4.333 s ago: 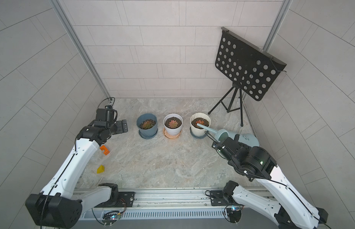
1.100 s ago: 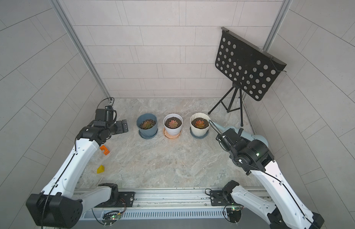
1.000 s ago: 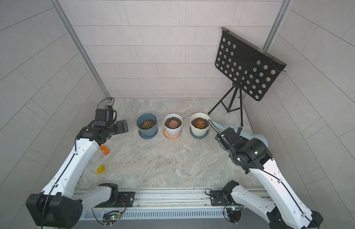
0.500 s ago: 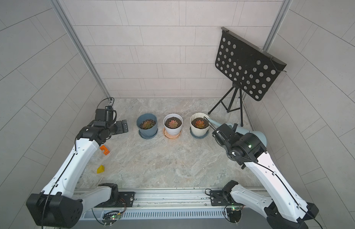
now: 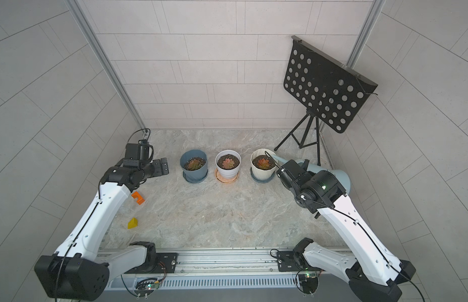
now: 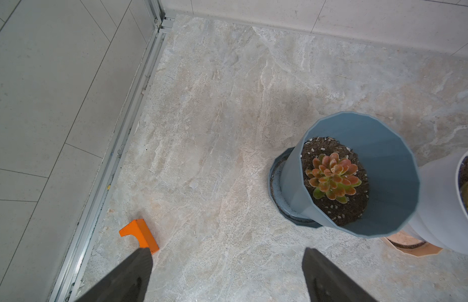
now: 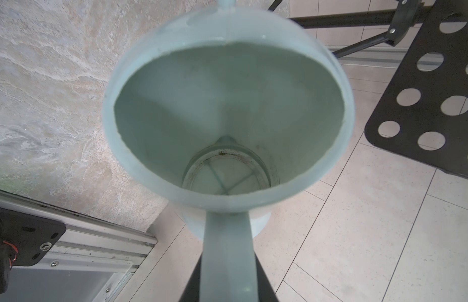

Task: Water the succulent around the soil edge
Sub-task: Water the soil of the potted plant with water.

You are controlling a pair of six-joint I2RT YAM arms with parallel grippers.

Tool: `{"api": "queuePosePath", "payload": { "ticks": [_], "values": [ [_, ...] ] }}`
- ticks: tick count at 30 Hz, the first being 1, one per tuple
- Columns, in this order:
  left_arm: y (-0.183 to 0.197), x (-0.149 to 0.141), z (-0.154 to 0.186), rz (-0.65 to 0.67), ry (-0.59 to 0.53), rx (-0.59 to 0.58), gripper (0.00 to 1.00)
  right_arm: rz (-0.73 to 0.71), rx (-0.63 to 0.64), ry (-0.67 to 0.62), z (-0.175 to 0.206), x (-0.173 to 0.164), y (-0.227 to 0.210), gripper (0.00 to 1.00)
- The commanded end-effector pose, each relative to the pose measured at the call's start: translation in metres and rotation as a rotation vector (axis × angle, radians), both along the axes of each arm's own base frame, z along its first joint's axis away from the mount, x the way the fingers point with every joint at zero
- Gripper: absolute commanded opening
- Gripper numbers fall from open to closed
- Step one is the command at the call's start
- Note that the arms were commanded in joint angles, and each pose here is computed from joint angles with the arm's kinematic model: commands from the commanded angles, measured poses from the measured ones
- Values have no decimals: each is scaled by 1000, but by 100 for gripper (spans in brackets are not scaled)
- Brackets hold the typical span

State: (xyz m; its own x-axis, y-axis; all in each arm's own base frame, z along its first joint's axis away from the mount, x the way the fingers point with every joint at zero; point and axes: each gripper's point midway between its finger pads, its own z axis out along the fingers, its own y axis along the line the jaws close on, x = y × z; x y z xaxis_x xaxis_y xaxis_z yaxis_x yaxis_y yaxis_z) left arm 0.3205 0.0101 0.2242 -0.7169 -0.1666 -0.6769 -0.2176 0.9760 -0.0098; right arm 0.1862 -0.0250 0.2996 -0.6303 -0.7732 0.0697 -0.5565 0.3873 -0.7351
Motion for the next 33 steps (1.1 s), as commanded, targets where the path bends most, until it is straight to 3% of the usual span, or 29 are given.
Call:
{"api": "queuePosePath", "payload": {
  "ticks": [1, 33],
  "values": [
    [1, 0, 10, 5, -10, -9, 97, -11, -139, 89, 10, -23, -24, 0],
    [-1, 0, 10, -2, -6, -26, 97, 19, -174, 94, 19, 0, -6, 0]
  ]
}}
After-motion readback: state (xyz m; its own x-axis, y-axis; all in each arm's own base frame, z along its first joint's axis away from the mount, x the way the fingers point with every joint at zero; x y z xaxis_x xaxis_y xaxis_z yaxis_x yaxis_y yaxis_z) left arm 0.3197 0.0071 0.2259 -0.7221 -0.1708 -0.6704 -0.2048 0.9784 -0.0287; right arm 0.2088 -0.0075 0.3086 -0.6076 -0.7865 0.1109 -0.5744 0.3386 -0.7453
